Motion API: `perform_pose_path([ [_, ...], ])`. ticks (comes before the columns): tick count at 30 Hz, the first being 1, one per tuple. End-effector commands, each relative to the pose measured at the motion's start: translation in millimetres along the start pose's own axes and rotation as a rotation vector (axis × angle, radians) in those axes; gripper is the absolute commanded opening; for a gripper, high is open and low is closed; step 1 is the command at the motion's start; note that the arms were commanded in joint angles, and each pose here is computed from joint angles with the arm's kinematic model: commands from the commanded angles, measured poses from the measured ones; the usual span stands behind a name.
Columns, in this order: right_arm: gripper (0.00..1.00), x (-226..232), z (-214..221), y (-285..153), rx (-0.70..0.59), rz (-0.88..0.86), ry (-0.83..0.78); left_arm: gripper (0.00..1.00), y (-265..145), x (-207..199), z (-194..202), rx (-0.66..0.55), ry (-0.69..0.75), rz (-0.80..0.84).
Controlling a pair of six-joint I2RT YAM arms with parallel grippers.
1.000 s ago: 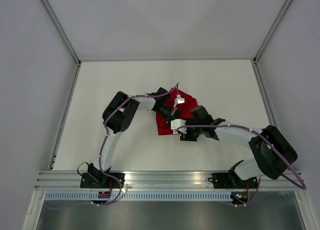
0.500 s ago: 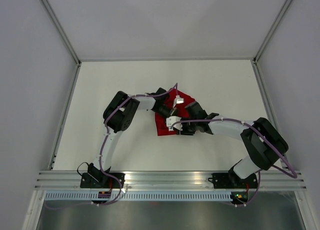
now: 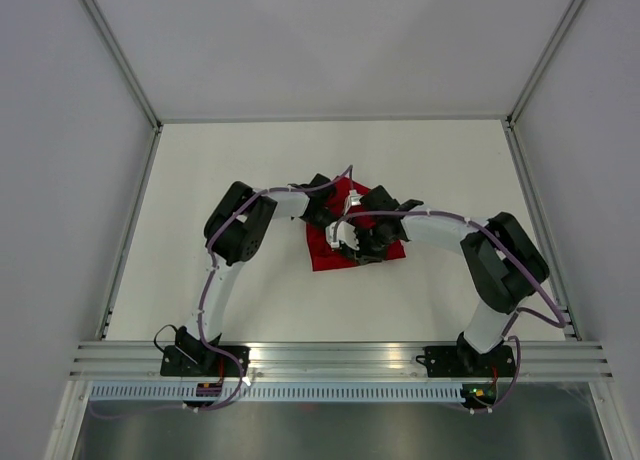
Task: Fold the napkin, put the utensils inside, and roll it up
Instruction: Roll the napkin with the utensil
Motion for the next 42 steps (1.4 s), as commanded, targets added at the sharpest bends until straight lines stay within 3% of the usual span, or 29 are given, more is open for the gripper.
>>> perform_pose_path([
  [1, 0.18, 37.2, 23.3, 7.2, 0.066, -0.247, 0.13, 0.3, -9.5, -1.6, -7.8, -0.015, 0.079, -0.13],
  [7, 0.16, 36.1, 29.2, 6.6, 0.053, -0.373, 0.223, 0.45, -24.7, -16.1, -21.7, -0.089, 0.11, -0.239],
  [12, 0.15, 37.6, 32.6, 5.8, 0.031, -0.45, 0.281, 0.47, -41.6, -14.1, -33.1, -0.179, 0.122, -0.378],
  [19, 0.16, 31.7, 34.6, 7.6, 0.018, -0.515, 0.321, 0.49, -88.9, -24.2, -49.5, -0.43, 0.095, -0.615],
  [26, 0.16, 22.1, 37.6, 13.0, 0.029, -0.573, 0.379, 0.5, -141.9, -79.4, -59.4, -0.731, 0.175, -0.844],
  [28, 0.16, 17.8, 35.1, 12.9, 0.027, -0.582, 0.387, 0.5, -152.6, -78.8, -47.3, -0.815, 0.136, -0.917],
  [32, 0.16, 11.8, 38.5, 17.6, 0.032, -0.593, 0.414, 0.51, -162.8, -102.3, -34.7, -0.942, 0.203, -0.924],
  [37, 0.16, 4.6, 42.0, 22.8, 0.031, -0.594, 0.442, 0.51, -141.7, -118.0, -11.8, -0.952, 0.368, -1.031],
  [42, 0.16, -1.7, 47.7, 26.0, 0.027, -0.581, 0.465, 0.53, -95.6, -130.2, 5.1, -0.873, 0.583, -1.129],
])
Point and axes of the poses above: each gripper's point midway between its finger pads, its own y axis out along the fingers, its own x axis along the line the jaws close on, z = x × y, the point moved 5 cm from there along -y, back along the fingers, and after that the axes turned 6 degrees about -y, right-handed, at the moved point
